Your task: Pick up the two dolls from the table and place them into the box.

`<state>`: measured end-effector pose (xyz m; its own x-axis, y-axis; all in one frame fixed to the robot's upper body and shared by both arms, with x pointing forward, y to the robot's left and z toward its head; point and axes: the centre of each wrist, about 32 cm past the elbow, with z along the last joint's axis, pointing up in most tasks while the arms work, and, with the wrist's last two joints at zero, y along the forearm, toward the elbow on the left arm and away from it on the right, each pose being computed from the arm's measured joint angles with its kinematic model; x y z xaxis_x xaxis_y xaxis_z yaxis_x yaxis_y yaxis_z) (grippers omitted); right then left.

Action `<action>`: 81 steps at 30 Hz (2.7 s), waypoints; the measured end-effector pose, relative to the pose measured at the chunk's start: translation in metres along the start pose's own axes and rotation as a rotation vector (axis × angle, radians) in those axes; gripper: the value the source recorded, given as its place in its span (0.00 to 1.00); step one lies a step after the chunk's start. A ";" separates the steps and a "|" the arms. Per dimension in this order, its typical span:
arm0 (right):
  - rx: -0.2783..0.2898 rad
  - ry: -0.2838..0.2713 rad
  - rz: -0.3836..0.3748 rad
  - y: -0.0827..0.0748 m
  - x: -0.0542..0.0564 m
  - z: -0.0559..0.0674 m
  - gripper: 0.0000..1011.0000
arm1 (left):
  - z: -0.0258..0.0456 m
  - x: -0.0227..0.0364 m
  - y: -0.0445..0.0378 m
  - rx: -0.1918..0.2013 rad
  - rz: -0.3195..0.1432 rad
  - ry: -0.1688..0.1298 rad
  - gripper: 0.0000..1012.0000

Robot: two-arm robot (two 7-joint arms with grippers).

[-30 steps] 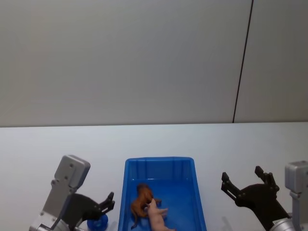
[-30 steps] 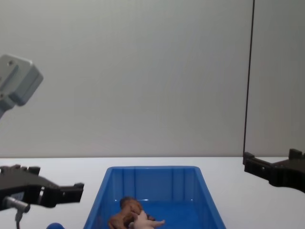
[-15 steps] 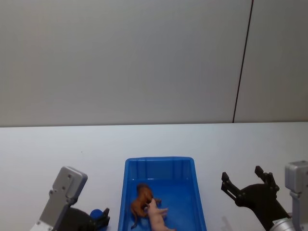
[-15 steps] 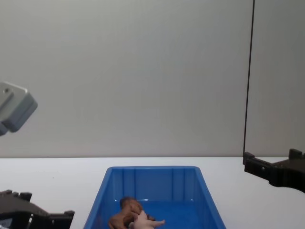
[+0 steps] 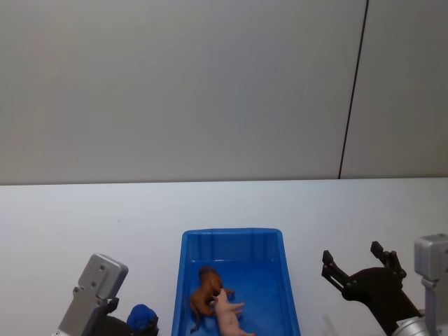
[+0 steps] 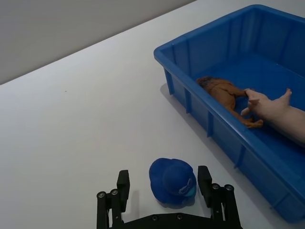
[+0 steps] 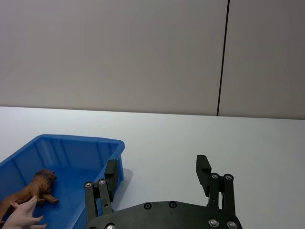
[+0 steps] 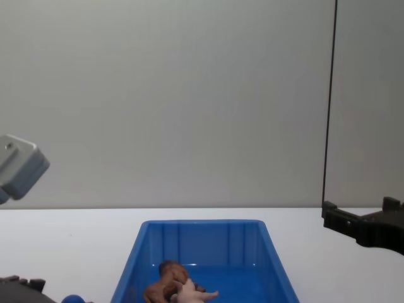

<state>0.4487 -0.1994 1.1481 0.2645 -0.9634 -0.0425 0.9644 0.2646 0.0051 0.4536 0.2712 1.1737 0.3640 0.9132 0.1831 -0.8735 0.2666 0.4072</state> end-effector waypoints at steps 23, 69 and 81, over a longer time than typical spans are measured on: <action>0.000 0.000 0.000 0.000 0.000 0.000 0.99 | -0.0123 0.0016 -0.0094 -0.015 -0.045 0.008 0.31; 0.000 0.000 0.000 0.000 0.000 0.000 0.99 | 0.0469 0.0080 -0.0027 -0.423 -0.233 -0.153 0.16; 0.000 0.000 0.000 0.000 0.000 0.000 0.99 | 0.0590 0.0074 -0.0163 -0.473 -0.415 -0.184 0.51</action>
<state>0.4487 -0.1995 1.1481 0.2645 -0.9635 -0.0425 0.9644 0.2645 0.0051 0.4895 0.2553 1.2212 0.7139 0.6492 0.2624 -0.6815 0.7304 0.0470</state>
